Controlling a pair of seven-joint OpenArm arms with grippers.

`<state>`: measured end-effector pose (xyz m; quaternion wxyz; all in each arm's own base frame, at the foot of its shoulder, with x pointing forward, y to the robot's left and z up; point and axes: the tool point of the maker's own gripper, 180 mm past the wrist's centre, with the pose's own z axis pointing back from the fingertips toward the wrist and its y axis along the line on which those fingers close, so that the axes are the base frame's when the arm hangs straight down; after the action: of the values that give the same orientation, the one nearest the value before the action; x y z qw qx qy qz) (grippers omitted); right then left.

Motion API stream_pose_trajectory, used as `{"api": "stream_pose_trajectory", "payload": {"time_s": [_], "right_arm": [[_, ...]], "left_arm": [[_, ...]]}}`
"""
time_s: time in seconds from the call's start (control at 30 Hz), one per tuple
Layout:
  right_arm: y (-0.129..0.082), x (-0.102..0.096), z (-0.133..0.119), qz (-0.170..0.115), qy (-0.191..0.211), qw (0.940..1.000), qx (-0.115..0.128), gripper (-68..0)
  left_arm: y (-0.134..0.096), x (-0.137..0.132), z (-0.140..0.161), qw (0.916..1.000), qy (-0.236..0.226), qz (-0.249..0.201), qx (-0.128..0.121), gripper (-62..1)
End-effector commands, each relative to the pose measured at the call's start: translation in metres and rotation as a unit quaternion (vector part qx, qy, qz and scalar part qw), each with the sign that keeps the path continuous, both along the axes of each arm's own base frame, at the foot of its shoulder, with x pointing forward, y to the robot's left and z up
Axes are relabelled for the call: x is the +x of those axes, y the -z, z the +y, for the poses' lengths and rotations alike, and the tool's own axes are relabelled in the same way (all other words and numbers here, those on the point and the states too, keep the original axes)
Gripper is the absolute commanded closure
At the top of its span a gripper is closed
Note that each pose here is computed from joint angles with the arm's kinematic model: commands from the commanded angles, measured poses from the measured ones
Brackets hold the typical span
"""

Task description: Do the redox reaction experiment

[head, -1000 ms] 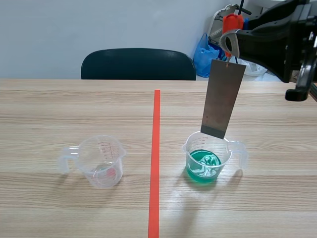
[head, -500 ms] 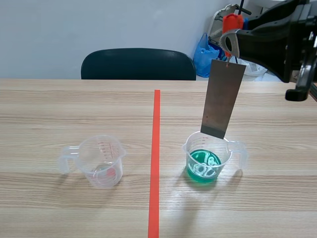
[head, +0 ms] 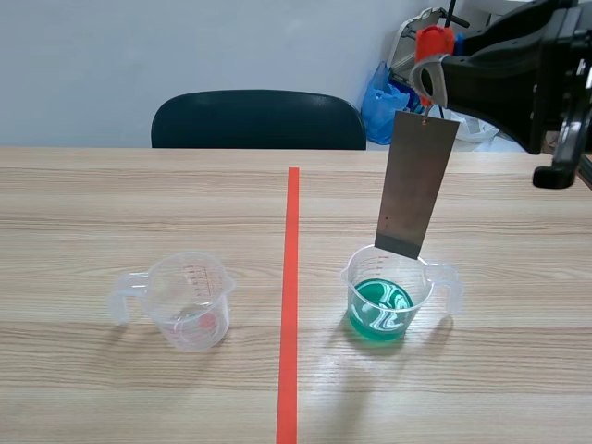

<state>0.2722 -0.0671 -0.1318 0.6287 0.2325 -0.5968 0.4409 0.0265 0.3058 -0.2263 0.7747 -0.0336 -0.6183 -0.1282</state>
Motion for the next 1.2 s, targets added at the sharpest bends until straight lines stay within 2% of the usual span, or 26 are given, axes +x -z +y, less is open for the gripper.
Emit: {"api": "stream_pose_trajectory", "payload": {"time_s": [0.0,1.17], "right_arm": [[-0.012,-0.0021,0.0018,-0.018,-0.01,0.9998,0.008,-0.6],[-0.0106,-0.0036,0.006,-0.014,-0.016,0.9997,0.011,-0.6]], "left_arm": [[-0.0069,0.0039,0.001,0.9999,0.0,-0.016,0.002,-62.3],[-0.0068,0.0039,0.001,0.9999,0.0,-0.016,0.002,-62.3]]}}
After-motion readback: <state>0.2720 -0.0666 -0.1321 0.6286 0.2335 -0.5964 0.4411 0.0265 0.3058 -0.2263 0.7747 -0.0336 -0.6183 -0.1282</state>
